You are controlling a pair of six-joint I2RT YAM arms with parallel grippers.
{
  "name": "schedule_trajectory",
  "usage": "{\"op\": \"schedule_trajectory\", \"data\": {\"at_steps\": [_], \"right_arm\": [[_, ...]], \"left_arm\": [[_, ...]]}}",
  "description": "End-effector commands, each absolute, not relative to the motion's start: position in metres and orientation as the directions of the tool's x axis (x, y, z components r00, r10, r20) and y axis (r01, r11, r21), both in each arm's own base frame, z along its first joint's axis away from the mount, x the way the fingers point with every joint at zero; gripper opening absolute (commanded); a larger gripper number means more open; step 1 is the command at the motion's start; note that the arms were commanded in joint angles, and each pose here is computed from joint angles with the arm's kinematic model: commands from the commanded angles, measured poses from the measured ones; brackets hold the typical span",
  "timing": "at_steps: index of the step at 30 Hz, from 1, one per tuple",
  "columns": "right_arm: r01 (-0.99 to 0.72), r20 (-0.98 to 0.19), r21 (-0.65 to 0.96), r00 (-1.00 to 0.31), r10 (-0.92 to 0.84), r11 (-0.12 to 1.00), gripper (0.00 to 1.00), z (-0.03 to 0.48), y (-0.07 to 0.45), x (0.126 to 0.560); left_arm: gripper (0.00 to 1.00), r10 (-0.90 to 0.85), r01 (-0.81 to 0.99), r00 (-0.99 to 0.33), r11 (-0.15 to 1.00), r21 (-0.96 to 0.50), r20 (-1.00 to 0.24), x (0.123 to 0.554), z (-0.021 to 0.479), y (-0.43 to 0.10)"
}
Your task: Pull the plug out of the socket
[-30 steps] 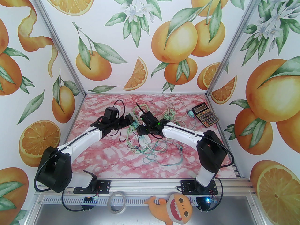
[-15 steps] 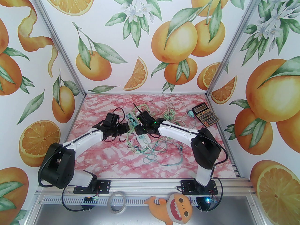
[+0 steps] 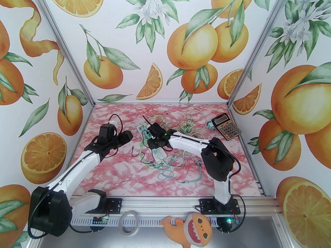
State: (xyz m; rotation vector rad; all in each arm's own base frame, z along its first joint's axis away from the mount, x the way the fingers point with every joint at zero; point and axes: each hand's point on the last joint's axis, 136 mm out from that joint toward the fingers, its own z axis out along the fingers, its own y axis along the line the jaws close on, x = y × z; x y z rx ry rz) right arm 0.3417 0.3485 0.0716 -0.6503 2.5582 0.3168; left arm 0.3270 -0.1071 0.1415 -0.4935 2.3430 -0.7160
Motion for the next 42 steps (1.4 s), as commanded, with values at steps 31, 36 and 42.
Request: {"op": "schedule_trajectory", "data": {"at_steps": [31, 36, 42], "right_arm": [[-0.514, -0.483, 0.096, -0.773, -0.412, 0.852, 0.34, 0.066, 0.353, 0.341], [-0.525, -0.504, 0.085, -0.756, -0.418, 0.847, 0.31, 0.077, 0.351, 0.344], [-0.488, -0.512, 0.18, -0.788, -0.343, 0.854, 0.29, 0.091, 0.346, 0.356]], "left_arm": [[0.56, -0.327, -0.126, -0.921, 0.764, -0.632, -0.211, 0.345, 0.03, -0.209], [0.52, -0.334, -0.197, -0.928, 0.818, -0.54, -0.166, 0.329, 0.008, -0.191], [0.52, -0.329, -0.21, -0.931, 0.837, -0.504, -0.157, 0.322, 0.003, -0.185]]}}
